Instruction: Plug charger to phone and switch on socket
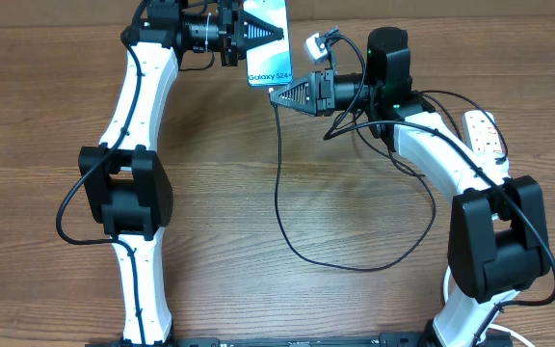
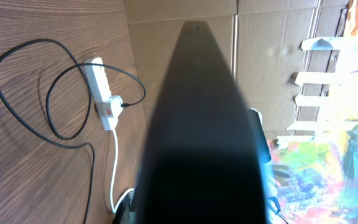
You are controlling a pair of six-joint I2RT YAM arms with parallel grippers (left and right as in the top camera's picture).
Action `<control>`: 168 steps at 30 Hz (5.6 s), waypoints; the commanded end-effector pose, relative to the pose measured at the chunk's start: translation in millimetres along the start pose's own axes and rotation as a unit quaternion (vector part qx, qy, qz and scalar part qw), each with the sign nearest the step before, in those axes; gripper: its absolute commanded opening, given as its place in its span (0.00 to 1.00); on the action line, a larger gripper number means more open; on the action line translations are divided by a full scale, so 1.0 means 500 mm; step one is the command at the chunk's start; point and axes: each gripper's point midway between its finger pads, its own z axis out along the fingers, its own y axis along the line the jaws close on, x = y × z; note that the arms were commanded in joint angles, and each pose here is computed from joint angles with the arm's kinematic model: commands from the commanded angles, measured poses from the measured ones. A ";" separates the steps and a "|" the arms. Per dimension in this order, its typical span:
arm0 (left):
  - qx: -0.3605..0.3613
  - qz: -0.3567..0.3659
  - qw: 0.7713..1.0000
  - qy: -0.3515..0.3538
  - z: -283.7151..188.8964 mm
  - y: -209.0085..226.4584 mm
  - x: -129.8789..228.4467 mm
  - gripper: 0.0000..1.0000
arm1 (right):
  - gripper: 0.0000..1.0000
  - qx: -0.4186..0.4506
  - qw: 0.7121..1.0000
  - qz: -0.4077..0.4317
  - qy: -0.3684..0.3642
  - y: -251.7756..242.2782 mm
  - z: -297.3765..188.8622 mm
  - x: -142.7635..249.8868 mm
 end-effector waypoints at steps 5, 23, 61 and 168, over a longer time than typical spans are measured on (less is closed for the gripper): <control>0.019 0.017 1.000 0.014 -0.005 -0.042 0.012 0.04 | 0.05 -0.002 0.999 -0.028 -0.022 0.046 -0.009 -0.032; 0.017 0.014 1.000 0.017 0.004 -0.040 0.015 0.04 | 0.04 0.014 0.999 -0.014 -0.048 0.037 -0.010 -0.051; 0.011 0.022 1.000 0.017 0.019 -0.037 0.016 0.04 | 0.63 0.042 0.984 0.037 -0.167 0.030 -0.027 -0.139; -0.300 -0.086 0.940 -0.138 -0.268 0.227 0.015 0.04 | 0.07 0.680 0.688 0.100 0.233 -0.445 -0.212 0.258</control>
